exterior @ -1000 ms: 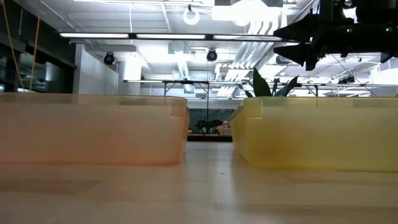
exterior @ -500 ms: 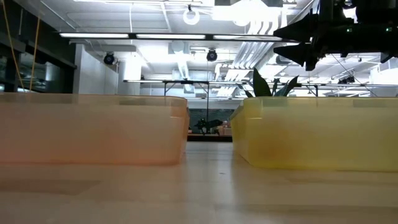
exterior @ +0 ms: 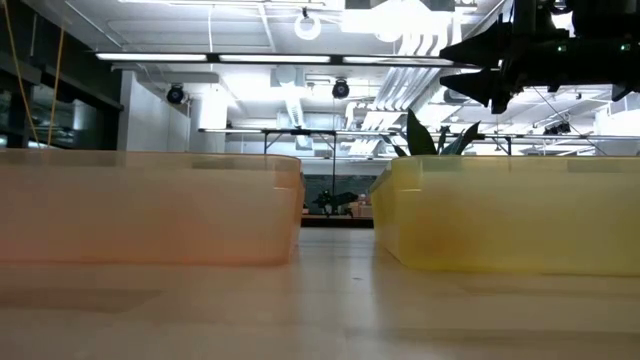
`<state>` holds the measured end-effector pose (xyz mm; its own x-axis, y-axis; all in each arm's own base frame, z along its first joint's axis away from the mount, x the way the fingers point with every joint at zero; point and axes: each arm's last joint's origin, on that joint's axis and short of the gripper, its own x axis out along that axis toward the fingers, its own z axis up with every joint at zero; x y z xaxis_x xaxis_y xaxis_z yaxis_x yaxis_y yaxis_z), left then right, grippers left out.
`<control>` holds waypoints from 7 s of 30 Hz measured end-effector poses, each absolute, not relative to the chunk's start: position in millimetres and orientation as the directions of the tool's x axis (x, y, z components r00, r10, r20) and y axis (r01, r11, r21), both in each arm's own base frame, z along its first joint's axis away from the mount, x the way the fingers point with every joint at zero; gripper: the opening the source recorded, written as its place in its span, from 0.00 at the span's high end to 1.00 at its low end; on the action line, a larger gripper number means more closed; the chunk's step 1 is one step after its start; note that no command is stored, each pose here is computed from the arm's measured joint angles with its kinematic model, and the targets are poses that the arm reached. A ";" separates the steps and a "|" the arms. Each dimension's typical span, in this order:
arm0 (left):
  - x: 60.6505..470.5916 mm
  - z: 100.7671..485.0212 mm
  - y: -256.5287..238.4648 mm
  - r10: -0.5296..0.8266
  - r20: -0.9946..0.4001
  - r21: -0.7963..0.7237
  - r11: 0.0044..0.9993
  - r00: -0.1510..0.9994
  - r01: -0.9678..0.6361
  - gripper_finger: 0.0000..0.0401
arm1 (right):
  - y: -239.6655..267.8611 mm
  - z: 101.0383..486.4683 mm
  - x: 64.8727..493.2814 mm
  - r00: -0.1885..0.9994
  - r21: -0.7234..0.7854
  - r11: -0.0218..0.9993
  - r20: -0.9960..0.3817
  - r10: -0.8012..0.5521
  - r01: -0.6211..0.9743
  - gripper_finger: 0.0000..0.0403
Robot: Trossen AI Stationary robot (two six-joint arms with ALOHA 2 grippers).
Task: Pick and place medicine bottles into bin by pill shape (circle, oval)
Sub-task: Put the bottom yellow tablet bottle into the orange bin, then put the orange capsule bottle into the yellow bin
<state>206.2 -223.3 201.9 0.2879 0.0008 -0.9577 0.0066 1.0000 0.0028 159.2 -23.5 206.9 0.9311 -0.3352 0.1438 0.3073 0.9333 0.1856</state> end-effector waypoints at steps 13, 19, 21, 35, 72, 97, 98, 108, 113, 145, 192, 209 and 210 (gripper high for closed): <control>242.6 293.9 -137.9 0.275 -0.863 0.263 0.961 0.424 -0.088 0.73 | -23.5 206.9 159.2 0.931 0.189 0.933 0.143 -0.335 0.306 0.25; 260.3 270.4 -92.7 0.276 -0.924 0.227 0.953 0.265 -0.199 0.73 | -23.4 206.9 159.2 0.932 0.189 0.933 0.143 -0.334 0.305 0.25; 258.9 256.4 -82.2 0.291 -0.934 0.246 0.944 0.207 -0.219 0.73 | -23.4 206.6 159.2 0.932 0.188 0.934 0.142 -0.333 0.305 0.25; 252.0 194.8 -70.2 0.168 -0.971 0.118 0.955 0.170 -0.272 0.73 | -23.4 206.6 159.3 0.933 0.188 0.934 0.141 -0.332 0.304 0.25; 238.9 305.3 -68.4 0.319 -0.353 0.131 0.948 0.880 -0.291 0.45 | -23.3 204.9 159.4 0.935 0.184 0.934 0.126 -0.330 0.305 0.25; 219.6 243.1 -45.4 0.230 0.003 -0.029 0.973 0.973 -0.230 0.45 | -21.1 223.3 161.9 0.931 0.340 0.926 0.256 -0.259 0.165 0.25; 219.6 243.0 -45.4 0.230 0.003 -0.022 0.973 0.973 -0.230 0.45 | -16.9 230.8 164.3 0.946 0.344 0.937 0.275 -0.170 0.068 0.25; 219.6 242.0 -45.4 0.231 -0.007 -0.001 0.973 0.973 -0.231 0.45 | 69.6 286.9 201.5 0.933 0.160 0.985 -0.360 0.002 0.060 0.25; 219.5 240.1 -45.5 0.231 -0.025 0.007 0.973 0.973 -0.231 0.45 | 114.8 301.8 197.7 0.752 0.188 0.949 -0.656 -0.071 0.254 0.25; 219.1 232.3 -45.2 0.238 -0.097 0.084 0.970 0.966 -0.230 0.45 | 296.4 253.0 224.5 0.087 0.078 0.630 -0.996 0.017 0.773 0.25; 220.2 232.8 -39.8 0.261 -0.092 0.081 0.964 0.961 -0.254 0.45 | 314.4 217.9 243.7 0.117 0.113 0.683 -0.992 0.040 0.722 0.25; 220.2 233.0 -39.8 0.261 -0.091 0.080 0.964 0.961 -0.254 0.45 | 316.7 199.9 252.8 0.048 0.080 0.689 -0.997 0.066 0.720 0.28; 220.2 232.9 -39.8 0.261 -0.091 0.080 0.964 0.961 -0.254 0.45 | 317.0 196.7 253.5 0.025 0.067 0.689 -0.997 0.071 0.721 0.29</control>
